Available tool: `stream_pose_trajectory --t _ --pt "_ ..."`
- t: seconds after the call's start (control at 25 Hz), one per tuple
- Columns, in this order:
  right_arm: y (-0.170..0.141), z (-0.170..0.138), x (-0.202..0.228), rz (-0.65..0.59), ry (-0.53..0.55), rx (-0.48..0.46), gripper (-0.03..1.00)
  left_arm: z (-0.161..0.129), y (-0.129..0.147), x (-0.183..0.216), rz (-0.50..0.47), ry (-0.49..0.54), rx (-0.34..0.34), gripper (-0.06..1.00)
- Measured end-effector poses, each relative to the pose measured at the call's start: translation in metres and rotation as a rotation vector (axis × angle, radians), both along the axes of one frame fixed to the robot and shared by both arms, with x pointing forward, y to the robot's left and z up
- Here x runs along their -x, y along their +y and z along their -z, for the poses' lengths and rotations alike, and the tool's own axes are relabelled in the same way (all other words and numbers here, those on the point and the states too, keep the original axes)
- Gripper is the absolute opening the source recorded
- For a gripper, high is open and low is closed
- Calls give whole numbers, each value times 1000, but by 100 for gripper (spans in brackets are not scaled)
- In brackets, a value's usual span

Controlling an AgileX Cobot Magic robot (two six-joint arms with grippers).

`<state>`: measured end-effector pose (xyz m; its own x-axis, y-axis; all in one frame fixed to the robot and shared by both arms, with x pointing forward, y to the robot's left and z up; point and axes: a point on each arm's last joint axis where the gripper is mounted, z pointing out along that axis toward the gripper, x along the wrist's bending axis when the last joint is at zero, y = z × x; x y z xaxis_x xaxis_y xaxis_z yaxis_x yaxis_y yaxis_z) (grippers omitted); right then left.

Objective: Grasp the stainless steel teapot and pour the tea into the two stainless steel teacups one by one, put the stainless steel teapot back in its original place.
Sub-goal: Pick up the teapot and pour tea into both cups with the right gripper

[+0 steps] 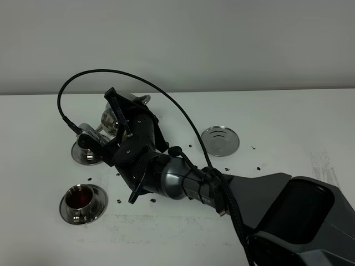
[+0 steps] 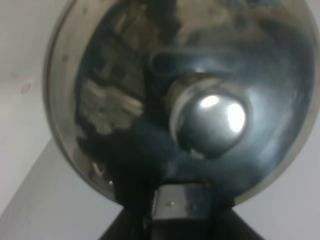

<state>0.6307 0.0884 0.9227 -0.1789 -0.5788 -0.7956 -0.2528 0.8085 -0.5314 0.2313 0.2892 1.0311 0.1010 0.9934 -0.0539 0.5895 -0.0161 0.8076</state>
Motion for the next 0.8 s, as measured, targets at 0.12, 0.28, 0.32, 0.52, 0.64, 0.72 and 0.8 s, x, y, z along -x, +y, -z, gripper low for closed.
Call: stream_pose_trajectory --t 0.12,0.28,0.32,0.52,0.64,0.72,0.8 --pt "0 -1 0 -4 -10 8 20 0 0 0 0 0 0 40" --pt "0 -1 0 -1 -13 9 20 0 0 0 0 0 0 40" --pt "0 -1 0 -1 -13 9 20 0 0 0 0 0 0 40" --pt "0 -1 0 -1 -13 9 20 0 0 0 0 0 0 40" --pt "0 -1 0 -1 -13 9 20 0 0 0 0 0 0 40" --pt "0 -1 0 1 -13 10 20 0 0 0 0 0 0 40" --pt "-1 -1 0 4 -15 11 20 0 0 0 0 0 0 40"
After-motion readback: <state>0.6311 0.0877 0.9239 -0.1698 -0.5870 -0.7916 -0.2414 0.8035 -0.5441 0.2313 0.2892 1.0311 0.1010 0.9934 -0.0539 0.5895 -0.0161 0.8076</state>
